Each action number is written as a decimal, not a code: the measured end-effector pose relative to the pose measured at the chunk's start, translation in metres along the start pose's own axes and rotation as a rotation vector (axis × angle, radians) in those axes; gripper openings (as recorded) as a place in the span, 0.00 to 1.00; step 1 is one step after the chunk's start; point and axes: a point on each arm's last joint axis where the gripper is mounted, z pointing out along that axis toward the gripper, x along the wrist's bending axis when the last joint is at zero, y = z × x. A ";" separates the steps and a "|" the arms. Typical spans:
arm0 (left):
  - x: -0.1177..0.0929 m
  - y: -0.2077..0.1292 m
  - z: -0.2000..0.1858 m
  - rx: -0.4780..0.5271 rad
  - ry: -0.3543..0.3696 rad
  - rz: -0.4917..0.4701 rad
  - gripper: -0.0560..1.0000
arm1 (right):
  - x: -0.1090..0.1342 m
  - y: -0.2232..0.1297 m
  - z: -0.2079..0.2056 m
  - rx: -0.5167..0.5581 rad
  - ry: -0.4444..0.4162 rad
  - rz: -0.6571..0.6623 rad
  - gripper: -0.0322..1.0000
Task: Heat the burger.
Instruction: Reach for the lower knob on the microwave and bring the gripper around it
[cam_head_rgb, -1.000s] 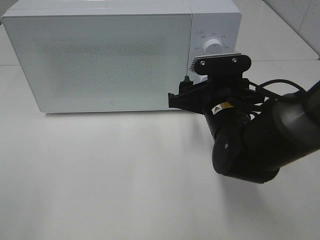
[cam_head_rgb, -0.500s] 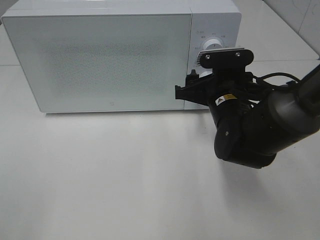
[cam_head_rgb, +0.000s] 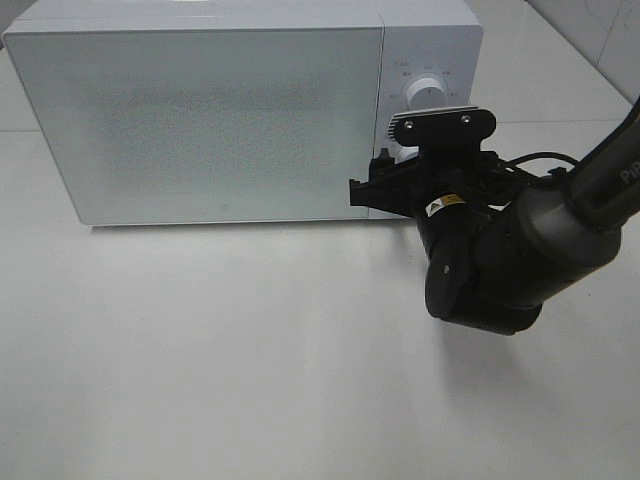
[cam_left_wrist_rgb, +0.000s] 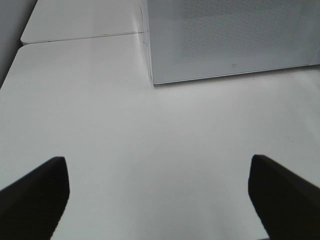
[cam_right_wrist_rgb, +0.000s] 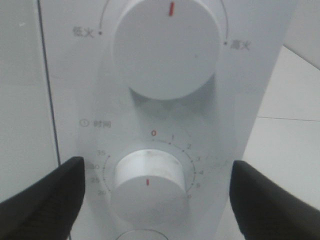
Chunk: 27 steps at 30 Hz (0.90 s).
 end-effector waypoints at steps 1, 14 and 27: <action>0.000 0.000 0.000 0.000 0.000 0.000 0.89 | 0.000 0.000 0.000 0.000 0.000 0.000 0.77; 0.000 0.000 0.000 0.000 0.000 0.000 0.89 | 0.002 -0.001 0.001 -0.004 0.027 -0.012 0.76; 0.000 0.000 0.000 0.000 0.000 0.000 0.89 | 0.005 0.000 0.002 0.005 0.046 0.003 0.62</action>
